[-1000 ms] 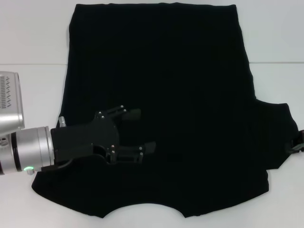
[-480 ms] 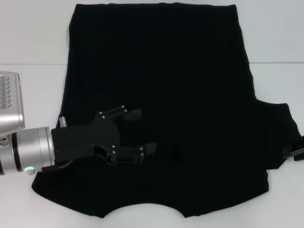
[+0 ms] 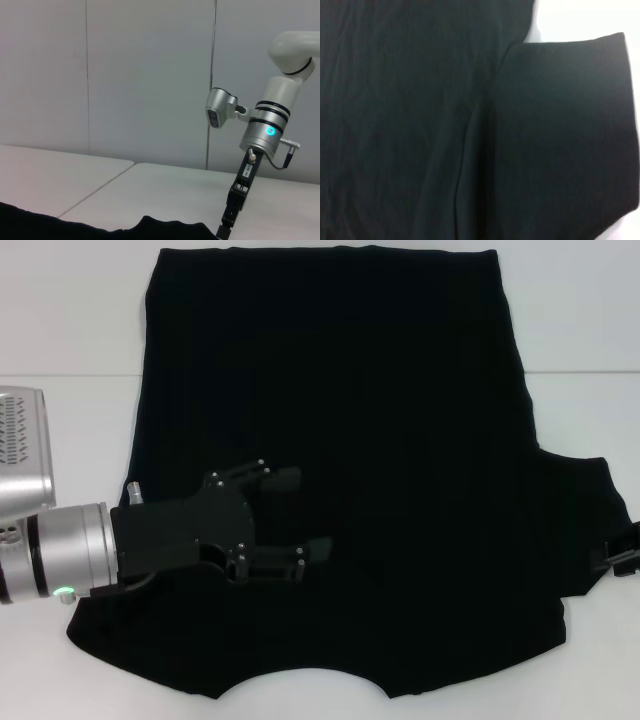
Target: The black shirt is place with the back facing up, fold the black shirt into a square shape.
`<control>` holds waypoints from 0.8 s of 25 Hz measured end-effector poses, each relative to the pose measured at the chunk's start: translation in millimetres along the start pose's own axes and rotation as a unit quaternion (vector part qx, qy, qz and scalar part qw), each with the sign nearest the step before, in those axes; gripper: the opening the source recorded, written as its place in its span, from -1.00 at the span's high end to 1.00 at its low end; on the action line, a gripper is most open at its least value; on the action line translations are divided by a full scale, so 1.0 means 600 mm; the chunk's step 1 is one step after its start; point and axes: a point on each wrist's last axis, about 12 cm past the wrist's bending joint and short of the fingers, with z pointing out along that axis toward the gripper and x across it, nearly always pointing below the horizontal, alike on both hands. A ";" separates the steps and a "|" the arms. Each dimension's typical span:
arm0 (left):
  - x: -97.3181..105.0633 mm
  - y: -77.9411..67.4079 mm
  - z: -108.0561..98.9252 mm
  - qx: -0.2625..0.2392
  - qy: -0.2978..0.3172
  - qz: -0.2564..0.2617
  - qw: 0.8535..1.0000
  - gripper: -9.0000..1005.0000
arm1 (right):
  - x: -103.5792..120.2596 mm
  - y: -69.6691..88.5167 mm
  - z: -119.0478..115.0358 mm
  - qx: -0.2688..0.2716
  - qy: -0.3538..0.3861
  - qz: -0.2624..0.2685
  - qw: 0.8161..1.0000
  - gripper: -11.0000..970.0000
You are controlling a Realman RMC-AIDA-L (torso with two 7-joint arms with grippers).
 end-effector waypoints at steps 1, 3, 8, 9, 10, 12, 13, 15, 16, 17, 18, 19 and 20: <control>0.000 0.000 0.000 0.000 0.000 0.000 1.000 -0.87 | 0.000 -0.001 0.000 0.001 -0.001 0.003 1.000 0.14; 0.000 0.000 0.000 0.000 0.000 0.000 1.000 -0.87 | 0.000 -0.003 -0.001 0.004 -0.005 0.007 1.000 0.14; -0.001 0.001 0.000 0.000 0.000 0.000 1.000 -0.86 | 0.000 -0.006 -0.006 0.004 -0.004 0.009 1.000 0.14; -0.001 0.001 0.000 -0.001 0.000 0.000 1.000 -0.86 | 0.001 -0.008 -0.008 0.004 -0.003 0.010 1.000 0.14; -0.001 0.001 0.000 -0.001 -0.001 0.000 1.000 -0.86 | 0.001 -0.009 -0.009 0.004 -0.002 0.012 1.000 0.14; -0.001 0.001 0.000 -0.001 -0.001 0.000 1.000 -0.86 | 0.003 -0.012 -0.010 0.005 -0.002 0.017 1.000 0.14; -0.001 0.001 0.000 -0.001 -0.002 0.000 1.000 -0.86 | 0.003 -0.012 -0.011 0.005 -0.004 0.021 1.000 0.14; -0.001 0.001 0.000 -0.001 -0.003 -0.001 1.000 -0.87 | 0.002 -0.014 -0.011 0.006 -0.008 0.029 1.000 0.14; -0.001 0.001 0.000 -0.002 -0.003 -0.001 1.000 -0.87 | 0.001 -0.014 -0.011 0.006 -0.010 0.033 0.999 0.14; -0.001 0.001 0.000 -0.002 -0.004 -0.001 1.000 -0.87 | 0.001 -0.014 -0.011 0.006 -0.013 0.038 0.999 0.14; -0.002 0.001 0.000 -0.003 -0.004 -0.001 1.000 -0.87 | 0.000 -0.015 -0.011 0.006 -0.017 0.044 0.999 0.14; -0.002 0.001 0.000 -0.003 -0.005 -0.001 1.000 -0.87 | -0.001 -0.016 -0.011 0.006 -0.019 0.049 0.999 0.14; -0.002 0.001 0.000 -0.003 -0.005 -0.001 1.000 -0.87 | -0.002 -0.017 -0.012 0.004 -0.025 0.060 0.998 0.14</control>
